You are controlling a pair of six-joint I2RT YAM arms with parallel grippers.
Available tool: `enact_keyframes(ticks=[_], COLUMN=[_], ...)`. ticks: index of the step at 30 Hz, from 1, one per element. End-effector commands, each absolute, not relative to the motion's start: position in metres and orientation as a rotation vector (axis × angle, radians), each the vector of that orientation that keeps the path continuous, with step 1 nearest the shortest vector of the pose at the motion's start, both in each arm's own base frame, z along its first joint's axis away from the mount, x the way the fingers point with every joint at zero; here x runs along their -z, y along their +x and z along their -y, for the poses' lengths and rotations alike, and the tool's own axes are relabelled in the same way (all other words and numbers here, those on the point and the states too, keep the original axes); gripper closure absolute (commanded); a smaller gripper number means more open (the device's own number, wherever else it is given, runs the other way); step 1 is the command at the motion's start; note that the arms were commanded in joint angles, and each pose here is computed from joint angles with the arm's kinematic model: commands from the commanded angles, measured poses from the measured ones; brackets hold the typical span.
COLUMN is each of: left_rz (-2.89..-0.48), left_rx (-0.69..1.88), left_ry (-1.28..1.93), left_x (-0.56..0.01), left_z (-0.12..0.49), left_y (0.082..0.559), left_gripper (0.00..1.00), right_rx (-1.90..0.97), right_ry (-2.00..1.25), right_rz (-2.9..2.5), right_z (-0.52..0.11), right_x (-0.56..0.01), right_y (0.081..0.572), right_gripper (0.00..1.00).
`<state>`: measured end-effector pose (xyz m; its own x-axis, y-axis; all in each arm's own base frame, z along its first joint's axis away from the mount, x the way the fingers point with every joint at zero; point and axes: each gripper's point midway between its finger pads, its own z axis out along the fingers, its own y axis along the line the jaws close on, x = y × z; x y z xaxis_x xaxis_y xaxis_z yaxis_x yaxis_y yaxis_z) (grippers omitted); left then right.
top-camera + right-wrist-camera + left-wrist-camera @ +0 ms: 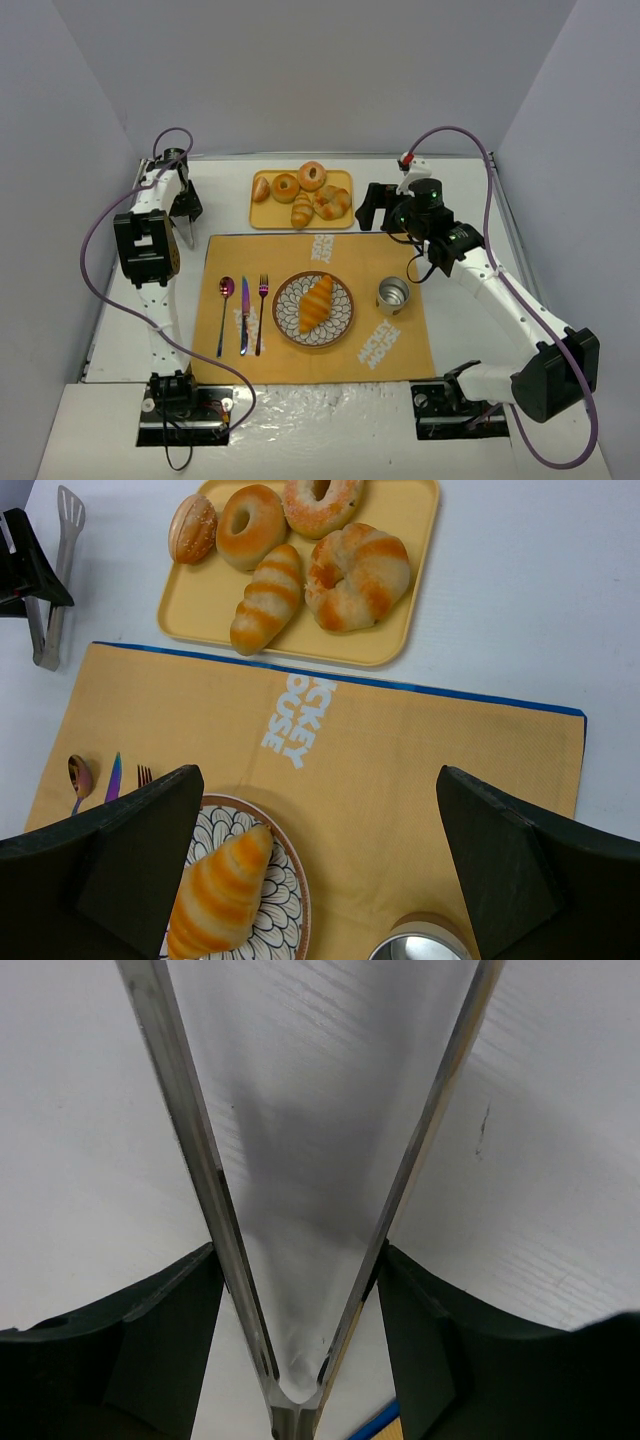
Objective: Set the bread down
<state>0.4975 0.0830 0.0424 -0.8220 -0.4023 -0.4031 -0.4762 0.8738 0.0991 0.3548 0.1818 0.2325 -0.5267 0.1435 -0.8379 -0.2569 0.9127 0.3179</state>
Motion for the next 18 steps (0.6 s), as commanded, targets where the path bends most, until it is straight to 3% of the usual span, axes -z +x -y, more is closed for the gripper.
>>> enact_keyframes(ticks=[1, 12, 18], left_rz=[-2.602, -2.586, -2.554], left_rx=[-0.266, -0.242, -0.238], left_ry=[-0.651, -0.655, -0.655], left_x=[-0.071, -0.079, -0.095], left_z=[-0.091, -0.087, -0.088], left_y=[0.508, 0.508, 0.508], left_gripper=[0.41, 0.27, 0.25], right_rx=[-0.534, -0.526, -0.521], right_ry=[-0.104, -0.100, -0.097], right_rz=[-1.971, -1.969, -1.973], right_z=[-0.189, -0.186, -0.185], right_x=[-0.258, -0.260, -0.259], right_y=[0.363, 0.359, 0.359], right_gripper=[0.00, 0.00, 0.00])
